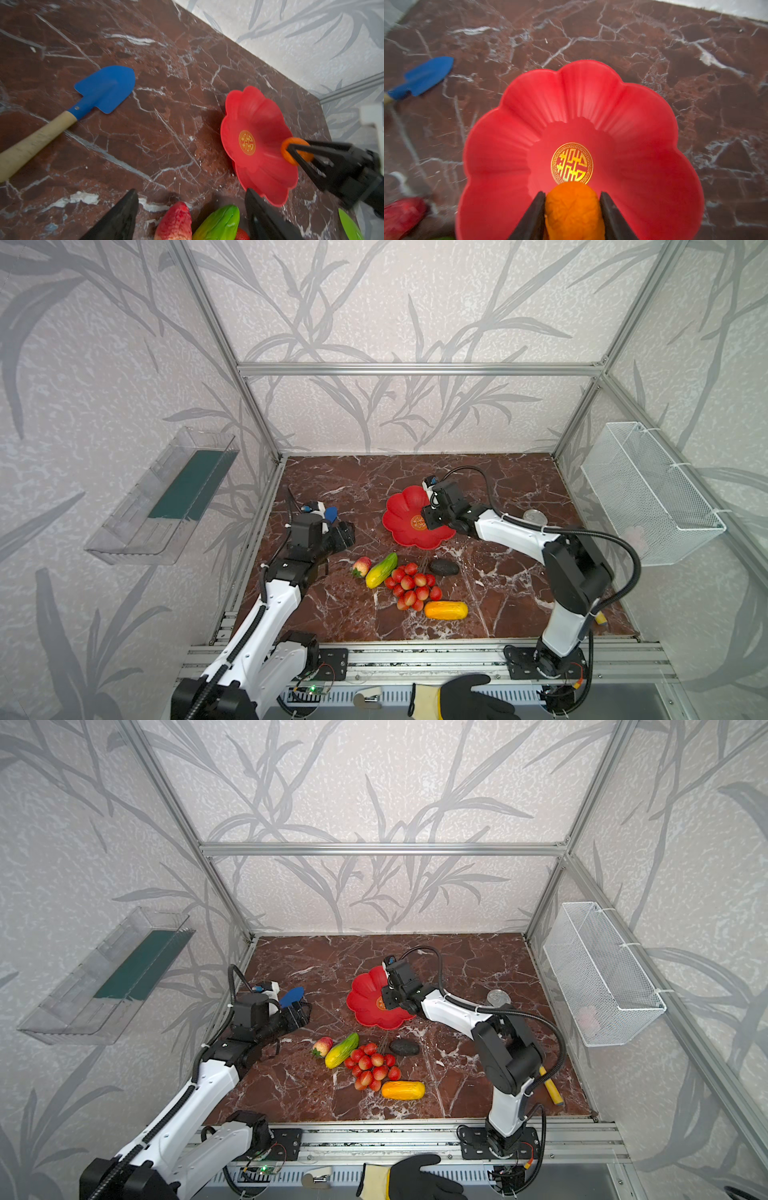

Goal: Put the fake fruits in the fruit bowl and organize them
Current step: 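Place the orange in the red bowl while the left gripper grasps the peach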

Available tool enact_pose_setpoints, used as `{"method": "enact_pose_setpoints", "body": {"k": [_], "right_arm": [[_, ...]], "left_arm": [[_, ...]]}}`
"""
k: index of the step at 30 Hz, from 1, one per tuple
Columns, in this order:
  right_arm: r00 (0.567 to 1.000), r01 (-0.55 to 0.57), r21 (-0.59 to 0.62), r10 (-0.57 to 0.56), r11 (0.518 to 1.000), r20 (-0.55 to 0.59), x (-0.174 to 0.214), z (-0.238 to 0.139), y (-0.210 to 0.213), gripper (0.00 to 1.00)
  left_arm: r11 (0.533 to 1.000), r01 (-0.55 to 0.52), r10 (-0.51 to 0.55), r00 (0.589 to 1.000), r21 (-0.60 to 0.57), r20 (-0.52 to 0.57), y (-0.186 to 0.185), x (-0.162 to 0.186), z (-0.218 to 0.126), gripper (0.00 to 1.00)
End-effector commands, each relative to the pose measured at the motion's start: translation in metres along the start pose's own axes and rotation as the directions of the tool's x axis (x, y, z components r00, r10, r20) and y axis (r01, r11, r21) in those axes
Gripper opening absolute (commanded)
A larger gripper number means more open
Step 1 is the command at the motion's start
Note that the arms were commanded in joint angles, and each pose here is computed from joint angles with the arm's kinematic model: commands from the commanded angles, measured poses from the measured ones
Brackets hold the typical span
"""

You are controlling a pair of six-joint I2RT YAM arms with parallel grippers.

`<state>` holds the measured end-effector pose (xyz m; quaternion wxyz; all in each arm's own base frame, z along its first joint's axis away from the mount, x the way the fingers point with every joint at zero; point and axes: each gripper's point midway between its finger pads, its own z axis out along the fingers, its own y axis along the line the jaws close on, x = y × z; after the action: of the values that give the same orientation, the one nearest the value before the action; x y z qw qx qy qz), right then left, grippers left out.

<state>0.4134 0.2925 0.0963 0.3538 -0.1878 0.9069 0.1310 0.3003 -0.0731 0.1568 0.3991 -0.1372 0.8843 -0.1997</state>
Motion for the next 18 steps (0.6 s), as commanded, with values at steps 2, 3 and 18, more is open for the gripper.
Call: {"method": "enact_pose_setpoints", "body": {"k": [2,3,18], "right_arm": [[0.999,0.04,0.01,-0.04,0.999,-0.023,0.0,0.028,-0.006,0.42],[0.999,0.045,0.024,-0.045,0.999,-0.028,0.001,0.034,-0.009,0.43],[0.993,0.017,0.026,-0.02,1.0,0.113,-0.044,-0.002,-0.016,0.8]], "left_arm": [[0.995,-0.062,0.057,0.996,-0.075,-0.061,0.004,0.011,-0.003,0.8],[0.995,-0.07,0.065,0.995,-0.077,-0.073,0.003,0.014,-0.001,0.8],[0.971,-0.183,0.138,0.954,-0.151,-0.268,0.009,0.068,0.021,0.75]]}}
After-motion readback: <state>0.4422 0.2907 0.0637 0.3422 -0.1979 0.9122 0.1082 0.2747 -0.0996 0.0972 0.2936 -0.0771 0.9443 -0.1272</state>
